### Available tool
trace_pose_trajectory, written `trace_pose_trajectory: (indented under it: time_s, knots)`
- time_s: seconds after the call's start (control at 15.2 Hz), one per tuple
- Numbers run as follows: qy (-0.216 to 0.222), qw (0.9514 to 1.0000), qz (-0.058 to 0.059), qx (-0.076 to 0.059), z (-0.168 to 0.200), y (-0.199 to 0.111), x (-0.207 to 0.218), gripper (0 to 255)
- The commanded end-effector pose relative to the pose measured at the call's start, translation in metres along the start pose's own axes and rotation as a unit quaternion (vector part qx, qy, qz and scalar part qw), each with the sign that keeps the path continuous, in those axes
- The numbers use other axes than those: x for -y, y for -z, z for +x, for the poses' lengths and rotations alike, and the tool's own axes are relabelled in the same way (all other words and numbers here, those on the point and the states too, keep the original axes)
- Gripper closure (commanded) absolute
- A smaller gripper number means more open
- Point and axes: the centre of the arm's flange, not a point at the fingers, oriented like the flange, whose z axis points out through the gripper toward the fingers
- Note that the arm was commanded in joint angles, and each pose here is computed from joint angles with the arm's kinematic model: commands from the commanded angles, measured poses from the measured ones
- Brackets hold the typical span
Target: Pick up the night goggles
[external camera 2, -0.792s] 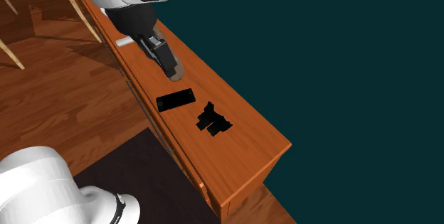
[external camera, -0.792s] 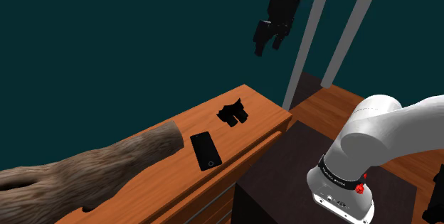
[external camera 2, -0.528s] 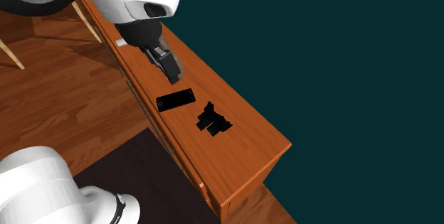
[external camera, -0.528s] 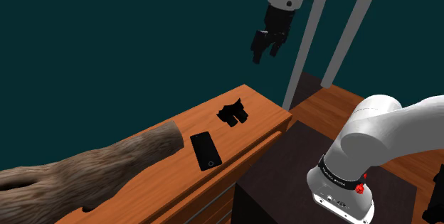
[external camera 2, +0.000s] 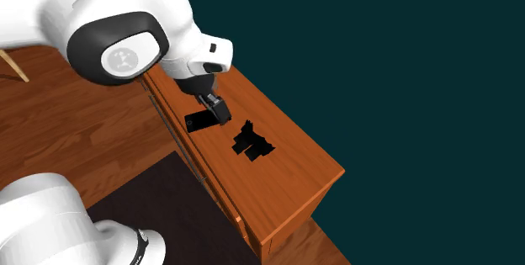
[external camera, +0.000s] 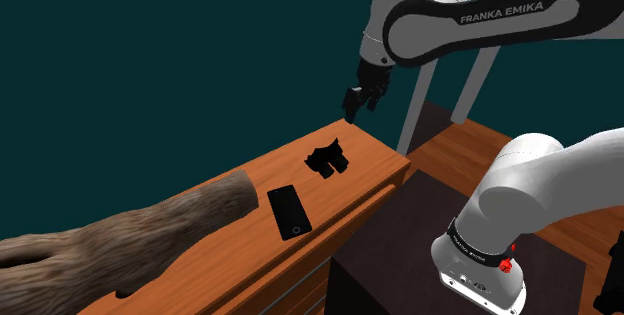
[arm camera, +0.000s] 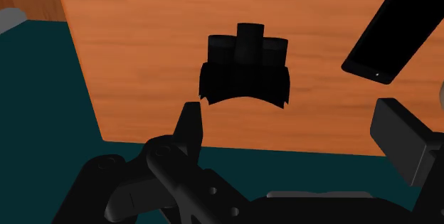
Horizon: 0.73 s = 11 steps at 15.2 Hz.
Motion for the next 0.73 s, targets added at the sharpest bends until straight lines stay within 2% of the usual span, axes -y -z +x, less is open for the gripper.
trace_pose_trajectory:
  time_s: [0.0, 0.66]
  knots:
    - [0.003, 1.0000, -0.003, 0.000, 0.001, -0.027, 0.003, 0]
    - [0.015, 0.9997, -0.020, 0.005, 0.008, -0.158, 0.002, 0]
